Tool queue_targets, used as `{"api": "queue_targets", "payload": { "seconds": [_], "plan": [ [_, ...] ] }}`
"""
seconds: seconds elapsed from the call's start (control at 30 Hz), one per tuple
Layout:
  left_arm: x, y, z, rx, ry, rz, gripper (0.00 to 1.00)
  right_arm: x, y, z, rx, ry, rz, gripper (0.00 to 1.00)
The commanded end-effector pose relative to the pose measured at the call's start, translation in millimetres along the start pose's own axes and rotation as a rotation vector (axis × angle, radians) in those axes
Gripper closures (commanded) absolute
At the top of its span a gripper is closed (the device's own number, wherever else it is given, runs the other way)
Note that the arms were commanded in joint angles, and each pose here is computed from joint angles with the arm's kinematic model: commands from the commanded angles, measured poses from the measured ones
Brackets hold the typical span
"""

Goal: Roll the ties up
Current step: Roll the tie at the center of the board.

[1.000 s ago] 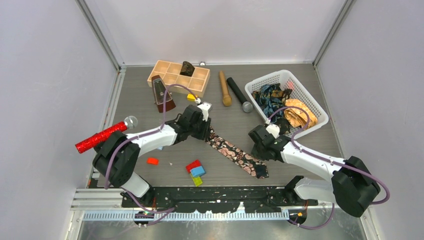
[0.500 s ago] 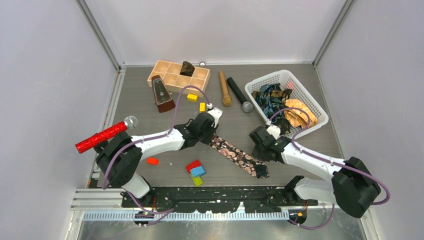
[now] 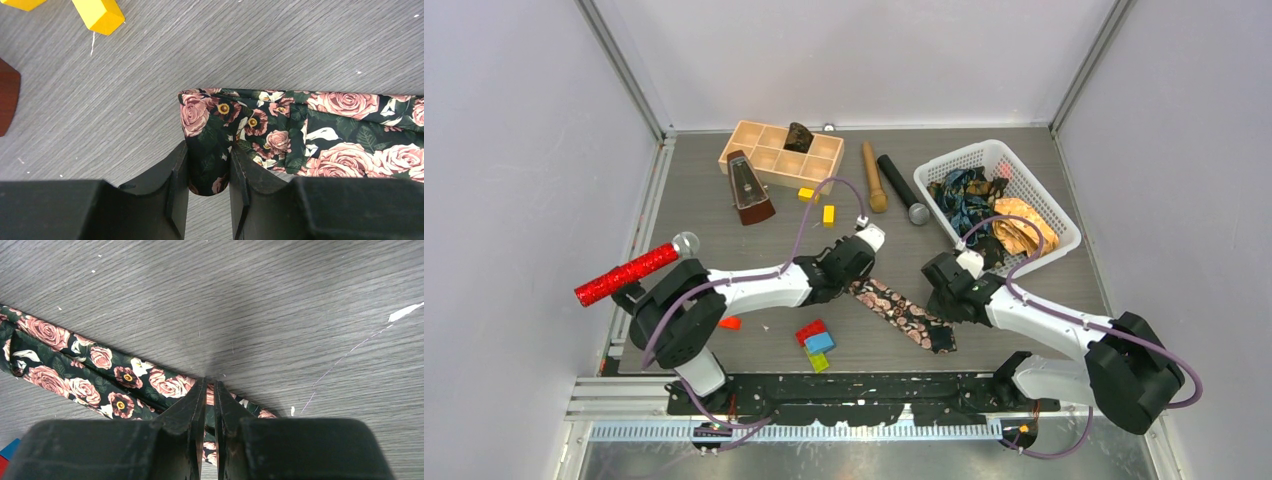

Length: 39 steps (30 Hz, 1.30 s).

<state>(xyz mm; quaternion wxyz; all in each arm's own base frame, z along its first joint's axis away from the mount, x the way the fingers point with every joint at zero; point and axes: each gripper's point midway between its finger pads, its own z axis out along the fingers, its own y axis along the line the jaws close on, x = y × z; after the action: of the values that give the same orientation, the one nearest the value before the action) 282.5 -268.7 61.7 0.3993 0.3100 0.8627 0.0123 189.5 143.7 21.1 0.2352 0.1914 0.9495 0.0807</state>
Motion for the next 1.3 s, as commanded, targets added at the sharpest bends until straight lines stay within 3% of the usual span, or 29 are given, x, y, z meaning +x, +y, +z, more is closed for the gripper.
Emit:
{"api": "queue_targets", "payload": {
  "seconds": [0.0, 0.37, 0.57, 0.73, 1.27],
  "plan": [
    [-10.5, 8.5, -1.2, -0.106, -0.021, 0.059, 0.85, -1.4, 3.7, 1.1, -0.014, -0.012, 0.016, 0.83],
    [-3.0, -2.8, -0.9, -0.200, -0.009, 0.188, 0.83, -0.3, 3.0, 1.6, -0.015, -0.009, 0.017, 0.83],
    [-4.1, -15.6, -3.1, -0.193, -0.018, 0.208, 0.58, -0.1, 3.0, 1.5, -0.015, -0.009, 0.017, 0.83],
    [-6.5, -23.6, -4.8, -0.182, -0.019, 0.211, 0.46, -0.1, 2.8, 1.5, -0.015, -0.009, 0.020, 0.83],
    [-8.2, -46.5, -11.3, -0.136, -0.016, 0.219, 0.43, 0.3, 3.2, 2.2, -0.015, -0.007, 0.018, 0.82]
  ]
}}
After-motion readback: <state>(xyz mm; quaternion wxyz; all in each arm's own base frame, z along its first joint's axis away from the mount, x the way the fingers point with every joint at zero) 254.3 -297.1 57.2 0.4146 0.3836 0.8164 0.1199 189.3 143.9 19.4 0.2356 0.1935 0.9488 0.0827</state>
